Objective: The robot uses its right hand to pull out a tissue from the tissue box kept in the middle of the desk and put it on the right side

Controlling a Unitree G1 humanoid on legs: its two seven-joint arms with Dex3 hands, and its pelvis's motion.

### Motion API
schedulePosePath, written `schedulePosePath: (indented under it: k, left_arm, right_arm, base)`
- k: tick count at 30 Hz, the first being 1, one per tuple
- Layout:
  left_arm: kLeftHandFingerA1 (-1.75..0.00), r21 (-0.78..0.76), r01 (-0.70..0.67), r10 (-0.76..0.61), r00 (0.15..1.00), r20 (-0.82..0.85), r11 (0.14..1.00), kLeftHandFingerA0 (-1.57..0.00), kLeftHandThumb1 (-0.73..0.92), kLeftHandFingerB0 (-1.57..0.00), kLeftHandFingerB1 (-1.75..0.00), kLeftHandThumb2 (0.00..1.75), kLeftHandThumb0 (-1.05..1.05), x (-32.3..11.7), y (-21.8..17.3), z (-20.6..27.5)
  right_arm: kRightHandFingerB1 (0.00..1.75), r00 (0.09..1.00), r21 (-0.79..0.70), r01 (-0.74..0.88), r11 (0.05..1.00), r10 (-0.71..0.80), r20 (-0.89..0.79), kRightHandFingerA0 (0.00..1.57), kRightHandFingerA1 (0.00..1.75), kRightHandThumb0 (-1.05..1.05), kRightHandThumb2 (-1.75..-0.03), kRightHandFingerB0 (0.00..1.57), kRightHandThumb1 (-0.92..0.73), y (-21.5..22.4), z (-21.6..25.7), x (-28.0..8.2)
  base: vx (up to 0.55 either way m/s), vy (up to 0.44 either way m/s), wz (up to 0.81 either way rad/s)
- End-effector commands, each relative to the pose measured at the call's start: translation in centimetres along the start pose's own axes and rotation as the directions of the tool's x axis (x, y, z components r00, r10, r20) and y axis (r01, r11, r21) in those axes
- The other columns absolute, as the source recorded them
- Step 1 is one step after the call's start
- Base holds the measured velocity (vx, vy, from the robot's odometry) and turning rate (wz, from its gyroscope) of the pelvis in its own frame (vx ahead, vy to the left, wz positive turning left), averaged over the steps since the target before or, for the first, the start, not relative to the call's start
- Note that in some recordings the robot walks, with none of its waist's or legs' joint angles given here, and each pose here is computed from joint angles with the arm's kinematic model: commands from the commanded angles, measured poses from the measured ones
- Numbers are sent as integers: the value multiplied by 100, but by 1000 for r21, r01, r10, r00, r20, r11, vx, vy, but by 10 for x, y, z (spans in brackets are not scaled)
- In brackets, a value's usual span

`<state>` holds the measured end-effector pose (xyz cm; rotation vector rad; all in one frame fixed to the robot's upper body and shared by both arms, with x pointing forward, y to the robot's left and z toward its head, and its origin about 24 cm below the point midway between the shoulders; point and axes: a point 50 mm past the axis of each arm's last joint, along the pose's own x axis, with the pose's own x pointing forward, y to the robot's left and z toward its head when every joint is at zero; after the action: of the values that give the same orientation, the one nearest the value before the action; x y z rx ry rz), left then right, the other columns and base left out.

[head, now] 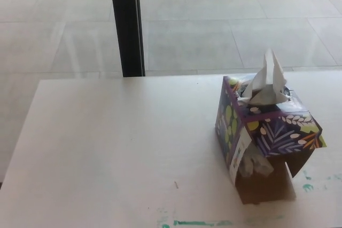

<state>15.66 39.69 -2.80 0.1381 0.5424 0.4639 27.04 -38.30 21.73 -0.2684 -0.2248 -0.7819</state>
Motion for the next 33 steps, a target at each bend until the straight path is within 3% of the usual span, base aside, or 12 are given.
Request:
schedulePosePath:
  k: [1, 12, 13, 16, 17, 24, 25, 26, 28, 29, 32, 33]
  left_arm:
    - [-58, -51, -62, 59, 997, -57, 997, -62, 91, -42, -64, 75, -105, -4, 13, -9]
    - [-58, -43, -115, 107, 982, -157, 992, -63, 92, -45, -63, 75, -105, -15, 25, -35]
    - [-57, -44, -113, 104, 981, -161, 993, -65, 92, -45, -60, 74, -105, -15, 24, -35]
    - [-57, -53, -94, 85, 984, -156, 994, -64, 92, -44, -62, 74, -105, -15, 23, -35]
    - [-59, -37, -88, 81, 985, -149, 995, -63, 92, -42, -64, 75, -105, -15, 23, -35]
    - [-57, -32, -78, 72, 986, -149, 996, -62, 90, -43, -63, 76, -105, -15, 22, -33]
    - [-59, -31, -75, 70, 987, -145, 997, -63, 90, -43, -65, 76, -105, -14, 21, -32]
    - [-59, -31, -75, 70, 987, -145, 997, -63, 90, -43, -65, 76, -105, -14, 21, -32]
    - [-59, -27, -74, 70, 987, -145, 997, -63, 90, -42, -64, 76, -105, -14, 22, -32]
    - [-58, -20, -77, 73, 986, -147, 997, -65, 91, -43, -62, 75, -105, -15, 23, -32]
    - [-60, -23, -76, 72, 987, -144, 997, -64, 91, -43, -64, 75, -105, -15, 23, -31]
    - [-59, -20, -75, 71, 987, -144, 997, -63, 91, -43, -63, 75, -105, -15, 24, -30]
  right_arm:
    - [36, 981, -40, -113, 993, 118, 152, 53, 60, -45, -60, 28, -70, 33, 112, 35]
    - [32, 729, -412, -529, 741, 646, 227, 55, 62, -63, -61, 30, -68, 133, 133, 9]
    - [45, 698, -460, -551, 696, 686, 203, 49, 66, -67, -90, 21, -54, 144, 134, 4]
    - [32, 629, -581, -575, 575, 766, 136, 43, 56, -66, -60, 29, -65, 163, 135, -5]
    - [43, 571, -614, -619, 490, 817, 77, 26, 57, -71, -87, 15, -51, 173, 131, -9]
    - [28, 483, -689, -663, 291, 870, -97, 16, 48, -69, -59, 17, -64, 192, 116, -17]
    - [49, 457, -681, -691, 240, 875, -156, 2, 52, -38, -96, 0, -36, 195, 109, -19]
    - [49, 457, -682, -692, 239, 876, -157, 2, 52, -38, -96, 0, -36, 195, 109, -19]
    - [26, 433, -717, -678, 163, 877, -211, 9, 37, -77, -61, 13, -64, 197, 103, -22]
    - [31, 410, -713, -690, 122, 878, -247, 4, 41, -74, -86, 9, -47, 198, 98, -24]
    - [27, 344, -726, -686, -41, 861, -374, 0, 43, -74, -91, 4, -47, 197, 84, -30]
    - [28, 298, -674, -731, -105, 840, -454, 5, 42, -82, -60, 3, -60, 196, 75, -32]
  base:
    - [0, 0, 0]
    - [0, 0, 0]
    - [0, 0, 0]
    - [0, 0, 0]
    - [0, 0, 0]
    - [0, 0, 0]
    - [0, 0, 0]
    - [0, 0, 0]
    - [0, 0, 0]
    - [0, 0, 0]
    - [0, 0, 0]
    - [0, 0, 0]
